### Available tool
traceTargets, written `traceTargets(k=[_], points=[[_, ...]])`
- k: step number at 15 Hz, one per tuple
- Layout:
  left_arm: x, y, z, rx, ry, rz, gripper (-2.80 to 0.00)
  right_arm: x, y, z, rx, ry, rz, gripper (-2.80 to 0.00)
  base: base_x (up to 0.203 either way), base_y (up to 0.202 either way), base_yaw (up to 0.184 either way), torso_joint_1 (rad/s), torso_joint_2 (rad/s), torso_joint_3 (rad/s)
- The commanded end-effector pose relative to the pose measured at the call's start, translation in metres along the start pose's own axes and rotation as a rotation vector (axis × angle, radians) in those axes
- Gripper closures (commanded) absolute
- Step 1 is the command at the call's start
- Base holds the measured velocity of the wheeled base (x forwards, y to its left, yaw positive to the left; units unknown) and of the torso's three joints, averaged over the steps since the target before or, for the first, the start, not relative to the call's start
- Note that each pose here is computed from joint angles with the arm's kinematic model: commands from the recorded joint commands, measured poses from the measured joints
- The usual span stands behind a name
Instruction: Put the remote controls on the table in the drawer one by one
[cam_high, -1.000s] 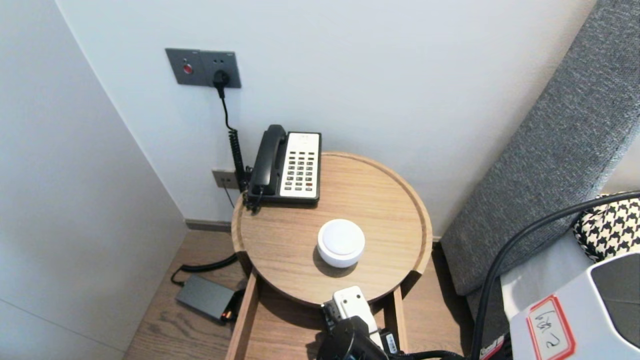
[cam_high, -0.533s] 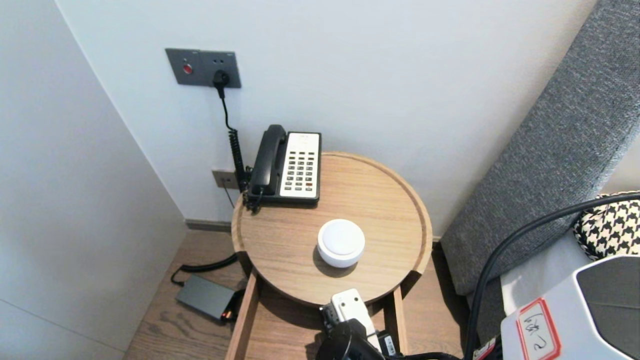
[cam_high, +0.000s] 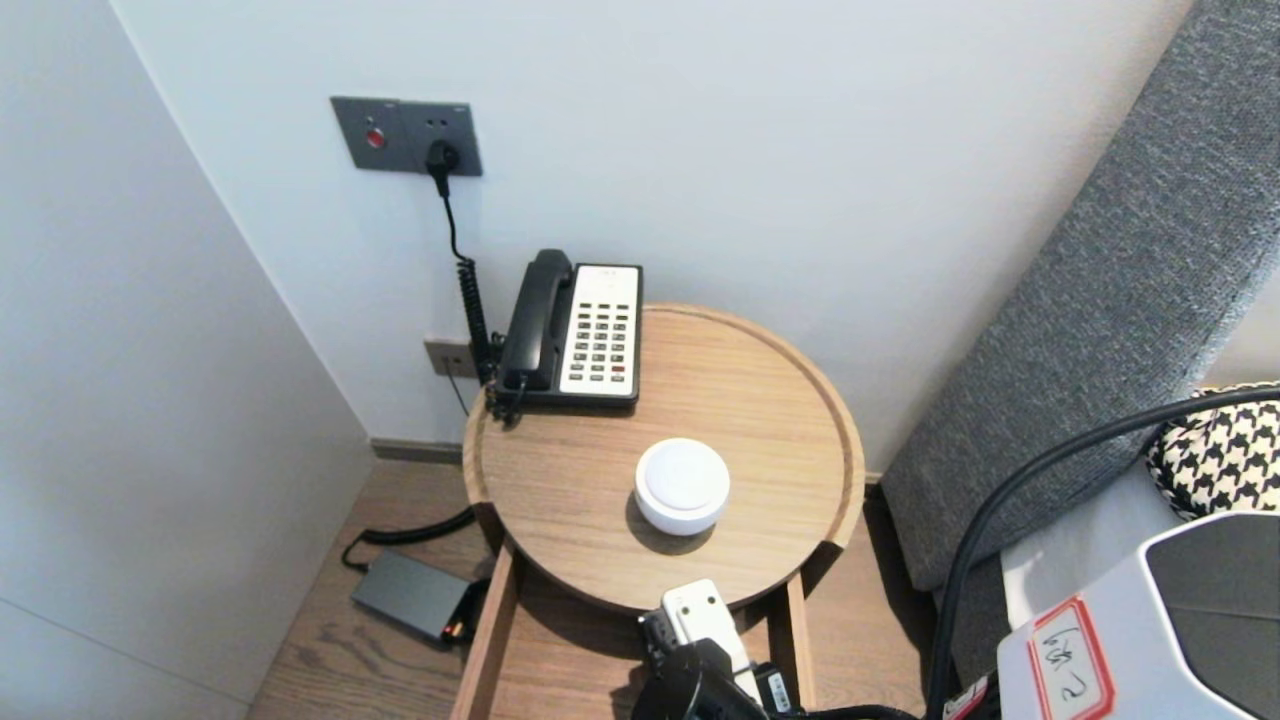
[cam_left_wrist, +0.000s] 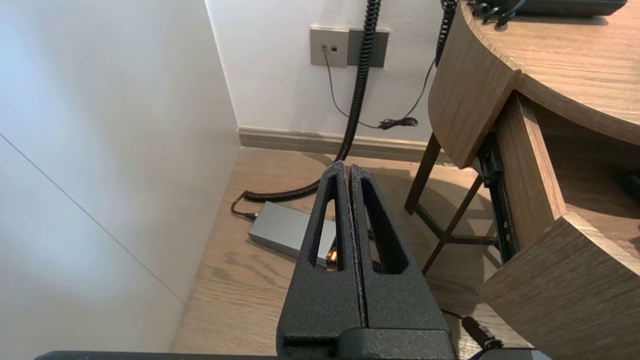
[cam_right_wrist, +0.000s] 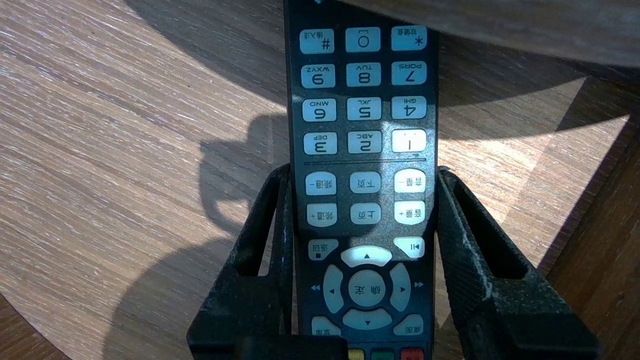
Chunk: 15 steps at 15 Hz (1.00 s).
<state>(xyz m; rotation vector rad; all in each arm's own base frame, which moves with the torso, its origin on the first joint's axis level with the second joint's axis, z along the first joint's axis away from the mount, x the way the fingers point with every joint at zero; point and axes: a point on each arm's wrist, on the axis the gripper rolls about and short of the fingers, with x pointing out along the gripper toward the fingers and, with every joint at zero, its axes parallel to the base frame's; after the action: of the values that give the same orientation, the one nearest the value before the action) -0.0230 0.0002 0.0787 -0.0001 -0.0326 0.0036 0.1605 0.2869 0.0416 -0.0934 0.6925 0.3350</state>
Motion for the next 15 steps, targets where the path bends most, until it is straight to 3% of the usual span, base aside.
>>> traceTargets(k=[1,8,15], points=[[0.001,0.0,-0.002,0.0,0.008,0.001,0.0,0.0,0.0,0.0,0.005,-0.004,-0.002,-2.8,0.0,0.0,0.0,0.0,0.0,0.0],[0.001,0.0,-0.002,0.0,0.008,0.001,0.0,-0.008,-0.002,0.006,0.011,-0.021,0.009,-2.8,0.0,0.0,0.0,0.0,0.0,0.0],[0.001,0.0,-0.002,0.0,0.008,0.001,0.0,-0.066,-0.017,0.037,0.032,-0.118,0.086,-2.8,0.0,0.0,0.0,0.0,0.0,0.0]])
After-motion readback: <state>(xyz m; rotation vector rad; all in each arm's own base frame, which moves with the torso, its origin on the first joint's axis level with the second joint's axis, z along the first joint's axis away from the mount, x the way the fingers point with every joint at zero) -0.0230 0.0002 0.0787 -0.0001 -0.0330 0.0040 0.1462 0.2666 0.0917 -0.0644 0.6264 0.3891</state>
